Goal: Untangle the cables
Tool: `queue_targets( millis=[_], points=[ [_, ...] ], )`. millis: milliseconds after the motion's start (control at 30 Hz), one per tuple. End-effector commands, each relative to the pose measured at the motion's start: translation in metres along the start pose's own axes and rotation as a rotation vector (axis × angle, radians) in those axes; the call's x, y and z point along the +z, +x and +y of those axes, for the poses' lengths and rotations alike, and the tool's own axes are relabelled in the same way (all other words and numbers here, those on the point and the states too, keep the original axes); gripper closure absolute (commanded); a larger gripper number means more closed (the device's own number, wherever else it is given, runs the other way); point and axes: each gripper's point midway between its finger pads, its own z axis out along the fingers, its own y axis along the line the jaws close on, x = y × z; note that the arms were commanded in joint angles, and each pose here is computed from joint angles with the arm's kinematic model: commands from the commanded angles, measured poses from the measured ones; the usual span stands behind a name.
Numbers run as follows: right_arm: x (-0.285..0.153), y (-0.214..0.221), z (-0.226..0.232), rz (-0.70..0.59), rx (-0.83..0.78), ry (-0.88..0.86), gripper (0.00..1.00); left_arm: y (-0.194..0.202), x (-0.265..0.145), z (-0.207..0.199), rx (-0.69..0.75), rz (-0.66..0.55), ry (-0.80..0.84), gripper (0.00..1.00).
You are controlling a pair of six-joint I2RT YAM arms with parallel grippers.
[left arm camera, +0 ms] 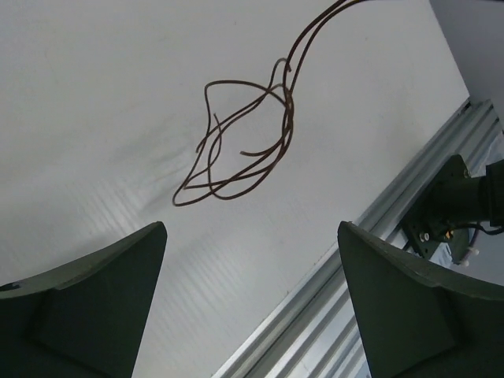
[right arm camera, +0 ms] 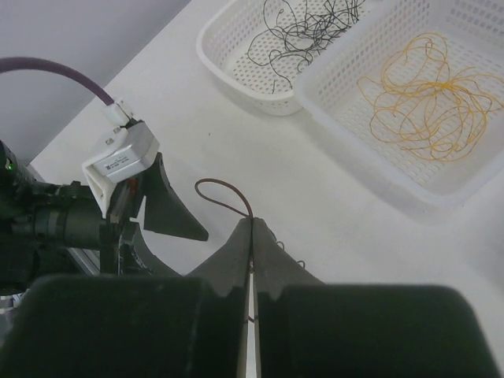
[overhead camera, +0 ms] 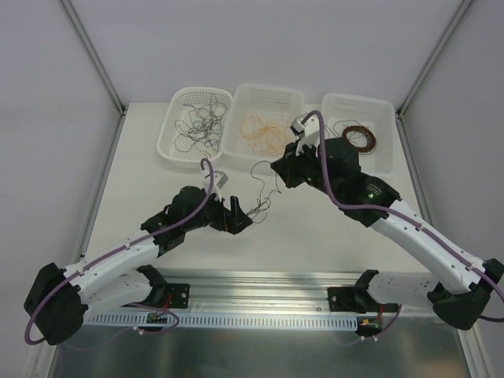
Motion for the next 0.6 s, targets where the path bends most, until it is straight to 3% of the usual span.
queue_targets(
  millis=[0,200,400,567],
  points=[
    [-0.013,-0.015,0.011,-0.058,0.037,-0.034,0.99,-0.061,0.007,-0.032,0.019,-0.309,0.087,0.09],
    [-0.019,-0.011,0.019,-0.06,0.04,-0.057,0.99,-0.095,0.019,-0.042,0.001,-0.476,0.078,0.12],
    [-0.025,-0.012,0.023,-0.073,0.064,-0.06,0.99,-0.109,0.048,-0.044,-0.059,-0.512,0.002,0.21],
    [-0.027,-0.011,0.025,-0.074,0.062,-0.06,0.99,-0.116,0.065,-0.069,-0.054,-0.533,0.047,0.25]
  ],
)
